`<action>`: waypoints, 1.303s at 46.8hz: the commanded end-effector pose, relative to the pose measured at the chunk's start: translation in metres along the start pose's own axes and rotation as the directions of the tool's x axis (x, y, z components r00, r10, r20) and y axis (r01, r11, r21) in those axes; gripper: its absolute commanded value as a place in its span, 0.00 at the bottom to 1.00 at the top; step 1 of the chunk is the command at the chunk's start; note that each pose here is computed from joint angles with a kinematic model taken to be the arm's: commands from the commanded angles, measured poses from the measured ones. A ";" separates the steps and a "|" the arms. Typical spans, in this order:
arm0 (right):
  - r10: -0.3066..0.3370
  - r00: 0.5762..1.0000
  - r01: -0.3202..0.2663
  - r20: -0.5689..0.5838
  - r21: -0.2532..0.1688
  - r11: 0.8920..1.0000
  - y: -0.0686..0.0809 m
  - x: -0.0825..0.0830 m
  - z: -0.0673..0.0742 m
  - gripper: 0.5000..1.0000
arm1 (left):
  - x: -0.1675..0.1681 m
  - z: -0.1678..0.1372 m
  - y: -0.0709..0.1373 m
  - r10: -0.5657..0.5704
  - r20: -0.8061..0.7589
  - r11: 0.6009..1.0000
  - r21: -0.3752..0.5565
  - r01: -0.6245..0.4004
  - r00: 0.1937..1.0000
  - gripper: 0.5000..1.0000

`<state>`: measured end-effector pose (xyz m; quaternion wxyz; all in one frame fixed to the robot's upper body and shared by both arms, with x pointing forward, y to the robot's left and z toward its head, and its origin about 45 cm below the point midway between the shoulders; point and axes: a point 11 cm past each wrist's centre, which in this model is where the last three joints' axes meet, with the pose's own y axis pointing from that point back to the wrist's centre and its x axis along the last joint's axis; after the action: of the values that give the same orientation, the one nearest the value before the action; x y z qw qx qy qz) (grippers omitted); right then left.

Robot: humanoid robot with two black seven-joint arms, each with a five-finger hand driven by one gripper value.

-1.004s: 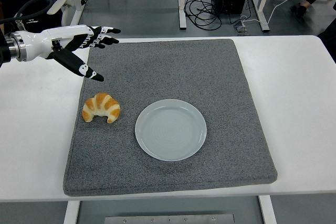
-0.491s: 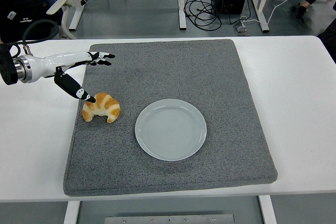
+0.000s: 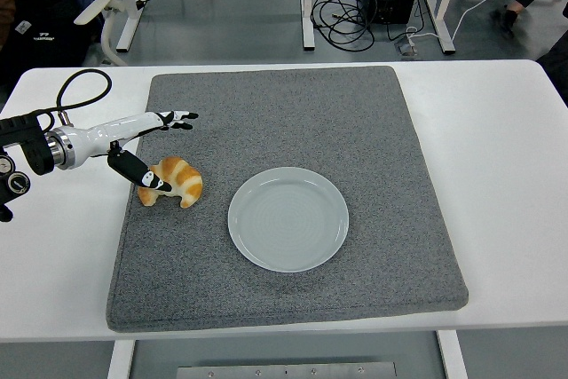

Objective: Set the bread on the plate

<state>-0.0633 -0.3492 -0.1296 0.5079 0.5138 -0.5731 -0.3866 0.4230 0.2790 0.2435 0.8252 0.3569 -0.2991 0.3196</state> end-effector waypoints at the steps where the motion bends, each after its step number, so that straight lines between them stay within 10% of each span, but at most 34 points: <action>1: -0.001 1.000 0.001 0.000 0.000 1.000 0.000 0.000 0.000 1.00 | -0.004 -0.001 -0.003 -0.005 -0.006 1.000 -0.002 0.005 1.000 0.93; 42: 0.001 1.000 -0.001 0.000 0.000 1.000 0.000 0.000 0.000 1.00 | -0.031 -0.012 -0.023 -0.005 -0.048 1.000 -0.025 0.003 0.999 0.92; 61: 0.001 1.000 -0.001 0.000 0.001 1.000 0.000 0.000 -0.001 1.00 | -0.030 -0.009 -0.022 0.004 -0.044 0.998 -0.059 -0.006 0.999 0.44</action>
<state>-0.0625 -0.3494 -0.1296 0.5077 0.5141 -0.5735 -0.3861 0.4233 0.2638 0.2085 0.8411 0.3242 -0.2916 0.3201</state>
